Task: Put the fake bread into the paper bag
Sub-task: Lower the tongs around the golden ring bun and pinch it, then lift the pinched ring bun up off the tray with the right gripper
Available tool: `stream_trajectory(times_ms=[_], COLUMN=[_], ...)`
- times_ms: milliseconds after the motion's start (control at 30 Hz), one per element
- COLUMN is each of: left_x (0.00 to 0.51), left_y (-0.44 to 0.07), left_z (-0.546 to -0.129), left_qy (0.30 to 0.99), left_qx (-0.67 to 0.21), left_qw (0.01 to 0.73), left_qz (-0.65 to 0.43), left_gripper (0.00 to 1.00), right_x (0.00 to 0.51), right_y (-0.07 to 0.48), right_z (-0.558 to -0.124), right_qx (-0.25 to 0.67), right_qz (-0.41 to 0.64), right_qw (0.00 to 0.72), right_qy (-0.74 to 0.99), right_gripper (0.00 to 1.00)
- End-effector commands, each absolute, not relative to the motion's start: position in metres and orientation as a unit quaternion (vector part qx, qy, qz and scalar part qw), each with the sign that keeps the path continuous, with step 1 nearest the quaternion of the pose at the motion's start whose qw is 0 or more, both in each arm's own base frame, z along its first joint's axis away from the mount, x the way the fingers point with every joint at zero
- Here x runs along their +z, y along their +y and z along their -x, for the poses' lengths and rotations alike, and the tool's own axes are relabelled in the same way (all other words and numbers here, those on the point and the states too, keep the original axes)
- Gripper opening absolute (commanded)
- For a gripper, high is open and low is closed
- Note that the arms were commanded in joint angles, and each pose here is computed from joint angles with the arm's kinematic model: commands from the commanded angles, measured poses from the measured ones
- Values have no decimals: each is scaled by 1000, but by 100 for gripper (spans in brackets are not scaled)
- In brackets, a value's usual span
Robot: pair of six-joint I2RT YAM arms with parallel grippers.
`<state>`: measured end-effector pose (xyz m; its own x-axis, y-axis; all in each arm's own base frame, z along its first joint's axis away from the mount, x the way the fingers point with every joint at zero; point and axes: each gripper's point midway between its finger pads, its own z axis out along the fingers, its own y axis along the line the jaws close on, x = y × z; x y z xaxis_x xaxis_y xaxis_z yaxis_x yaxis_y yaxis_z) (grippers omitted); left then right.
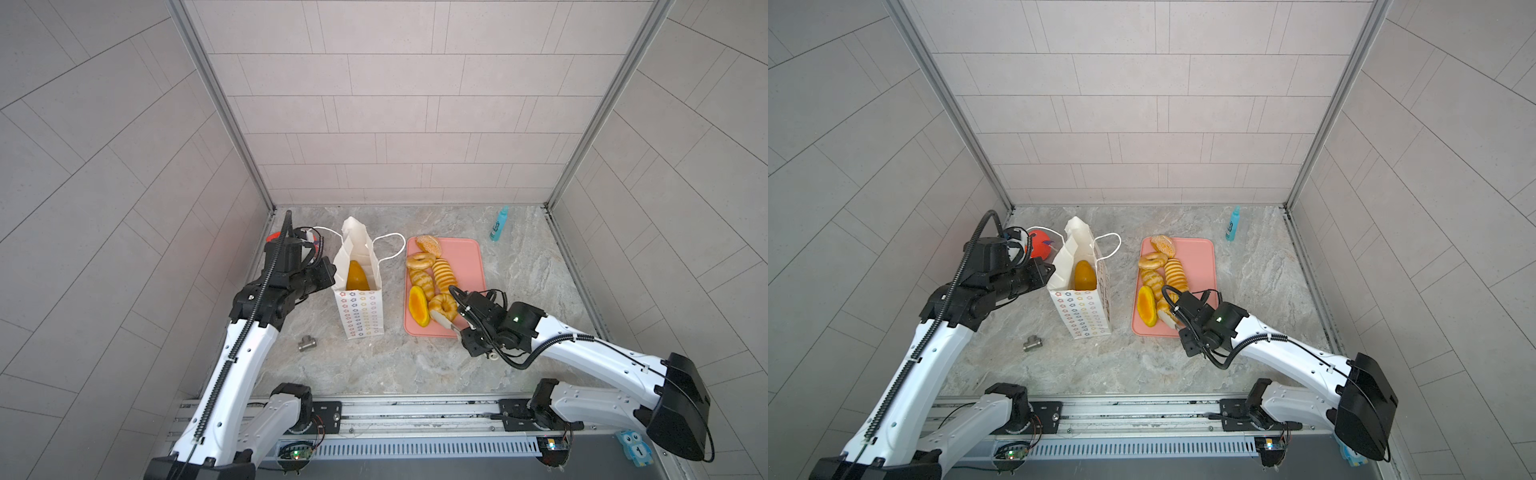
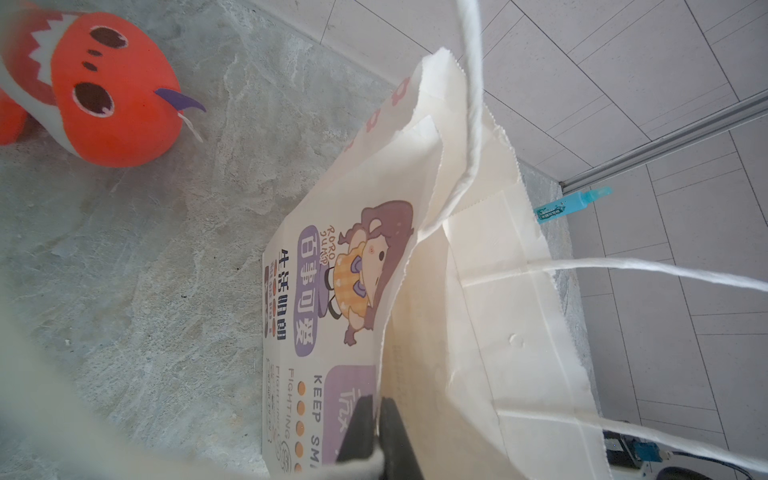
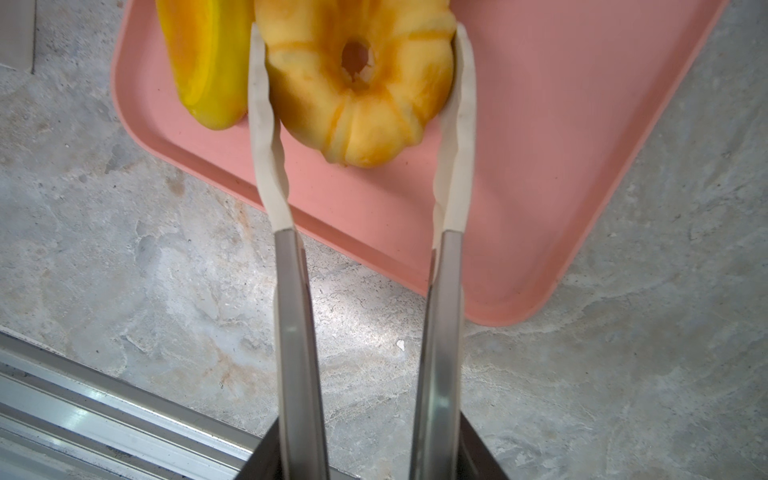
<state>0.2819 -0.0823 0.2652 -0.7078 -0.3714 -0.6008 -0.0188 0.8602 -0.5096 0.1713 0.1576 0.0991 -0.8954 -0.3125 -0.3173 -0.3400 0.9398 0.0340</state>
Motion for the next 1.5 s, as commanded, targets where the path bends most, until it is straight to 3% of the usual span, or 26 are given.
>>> stream_trajectory(times_ms=[0,433,1467], left_x=[263,266,267], left_y=[-81,-81,-80], left_z=[-282,-280,-277], left_qy=[896,894,894], left_qx=[-233,-234,-234], left_qw=[362,365,365], left_qz=[110,110,111], left_gripper=[9,9,9], right_x=[117,148,248], right_y=[155,149,132], right_z=[-176,-176,-238], right_qx=[50,73,99], right_qz=[163,142,77], right_qw=[185,218,324], right_qy=[968,963,938], right_gripper=[47,46,45])
